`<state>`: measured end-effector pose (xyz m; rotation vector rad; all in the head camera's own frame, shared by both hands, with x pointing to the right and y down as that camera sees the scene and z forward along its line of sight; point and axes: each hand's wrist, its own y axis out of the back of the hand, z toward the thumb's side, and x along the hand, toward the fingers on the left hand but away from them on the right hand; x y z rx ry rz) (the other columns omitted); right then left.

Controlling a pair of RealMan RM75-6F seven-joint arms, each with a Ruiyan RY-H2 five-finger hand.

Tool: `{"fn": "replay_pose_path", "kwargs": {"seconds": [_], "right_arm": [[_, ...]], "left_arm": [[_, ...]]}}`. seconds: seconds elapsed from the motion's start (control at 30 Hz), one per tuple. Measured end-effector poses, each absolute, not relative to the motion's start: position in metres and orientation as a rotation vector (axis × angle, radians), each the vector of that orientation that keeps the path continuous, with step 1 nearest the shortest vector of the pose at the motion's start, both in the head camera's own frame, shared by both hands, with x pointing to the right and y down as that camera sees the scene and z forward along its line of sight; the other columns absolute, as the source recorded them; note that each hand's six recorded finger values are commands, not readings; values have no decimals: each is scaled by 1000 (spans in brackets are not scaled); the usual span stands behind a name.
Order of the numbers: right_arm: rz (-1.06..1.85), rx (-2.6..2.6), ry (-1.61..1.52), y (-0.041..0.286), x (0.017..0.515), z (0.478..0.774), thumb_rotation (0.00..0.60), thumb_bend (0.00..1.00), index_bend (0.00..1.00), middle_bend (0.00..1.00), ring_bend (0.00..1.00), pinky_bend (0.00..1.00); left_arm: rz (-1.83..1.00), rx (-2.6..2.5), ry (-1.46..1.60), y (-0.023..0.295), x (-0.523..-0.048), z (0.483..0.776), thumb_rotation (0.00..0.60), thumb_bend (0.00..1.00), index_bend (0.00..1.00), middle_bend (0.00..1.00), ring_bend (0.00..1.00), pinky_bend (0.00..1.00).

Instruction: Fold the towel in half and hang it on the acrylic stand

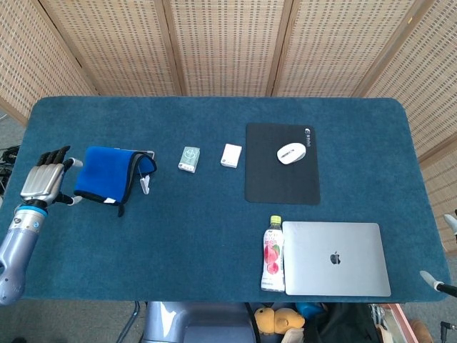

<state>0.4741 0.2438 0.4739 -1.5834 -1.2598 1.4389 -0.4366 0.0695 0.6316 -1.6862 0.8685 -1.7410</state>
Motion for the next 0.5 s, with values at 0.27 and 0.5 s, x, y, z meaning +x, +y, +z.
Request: {"fn": "replay_pose_path", "kwargs": {"seconds": [0.27, 0.5], "right_arm": [[1434, -1585, -1259, 245, 473, 473, 600, 0, 0, 0, 0, 0], [1426, -1589, -1255, 245, 472, 473, 600, 0, 0, 0, 0, 0]], "left_arm": [[-1666, -1734, 941, 72, -441, 631, 600, 133, 0, 0, 0, 0], [-1586, -1720, 1015, 70, -450, 603, 600, 134, 0, 0, 0, 0]]}}
